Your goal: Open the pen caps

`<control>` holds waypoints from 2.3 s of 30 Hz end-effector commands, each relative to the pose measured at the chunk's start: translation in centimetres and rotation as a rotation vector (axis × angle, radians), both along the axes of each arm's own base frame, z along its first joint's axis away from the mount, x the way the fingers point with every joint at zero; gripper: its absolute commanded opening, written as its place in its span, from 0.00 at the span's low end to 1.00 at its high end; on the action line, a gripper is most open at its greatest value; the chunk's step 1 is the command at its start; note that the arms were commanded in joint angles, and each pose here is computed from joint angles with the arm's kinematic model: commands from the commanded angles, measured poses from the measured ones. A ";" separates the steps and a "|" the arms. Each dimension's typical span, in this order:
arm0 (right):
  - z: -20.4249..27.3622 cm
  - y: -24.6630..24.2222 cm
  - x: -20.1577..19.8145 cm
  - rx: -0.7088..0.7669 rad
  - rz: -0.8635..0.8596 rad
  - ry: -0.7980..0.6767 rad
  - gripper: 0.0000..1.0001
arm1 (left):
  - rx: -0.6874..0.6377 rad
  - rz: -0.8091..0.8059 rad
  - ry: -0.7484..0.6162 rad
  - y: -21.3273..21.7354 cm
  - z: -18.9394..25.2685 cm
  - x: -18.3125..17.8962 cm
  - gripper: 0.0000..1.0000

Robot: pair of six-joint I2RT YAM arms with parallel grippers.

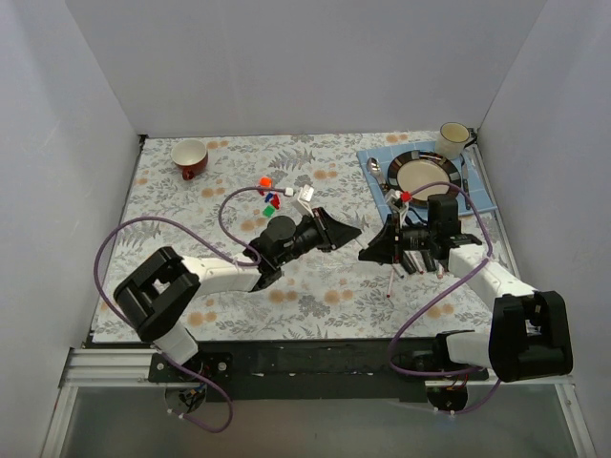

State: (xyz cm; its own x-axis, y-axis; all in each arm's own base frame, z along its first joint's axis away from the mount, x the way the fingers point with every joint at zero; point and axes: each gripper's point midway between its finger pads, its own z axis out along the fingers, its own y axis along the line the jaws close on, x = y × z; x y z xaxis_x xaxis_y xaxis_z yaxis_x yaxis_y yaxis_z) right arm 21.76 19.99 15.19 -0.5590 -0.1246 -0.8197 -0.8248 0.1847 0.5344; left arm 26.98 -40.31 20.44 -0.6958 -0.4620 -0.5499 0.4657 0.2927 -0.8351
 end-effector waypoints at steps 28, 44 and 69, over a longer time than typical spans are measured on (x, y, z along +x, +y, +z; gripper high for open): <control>-3.0 -6.4 7.1 -0.421 -0.423 -0.196 0.01 | 0.551 0.560 0.384 22.7 -13.3 15.9 0.08; -3.3 -8.2 8.4 -0.480 -0.494 -0.208 0.01 | 0.635 0.585 0.394 25.1 -14.1 20.4 0.40; -10.7 -16.9 8.7 -0.842 -0.596 0.015 0.25 | 0.631 0.532 -0.103 28.2 1.5 7.5 0.98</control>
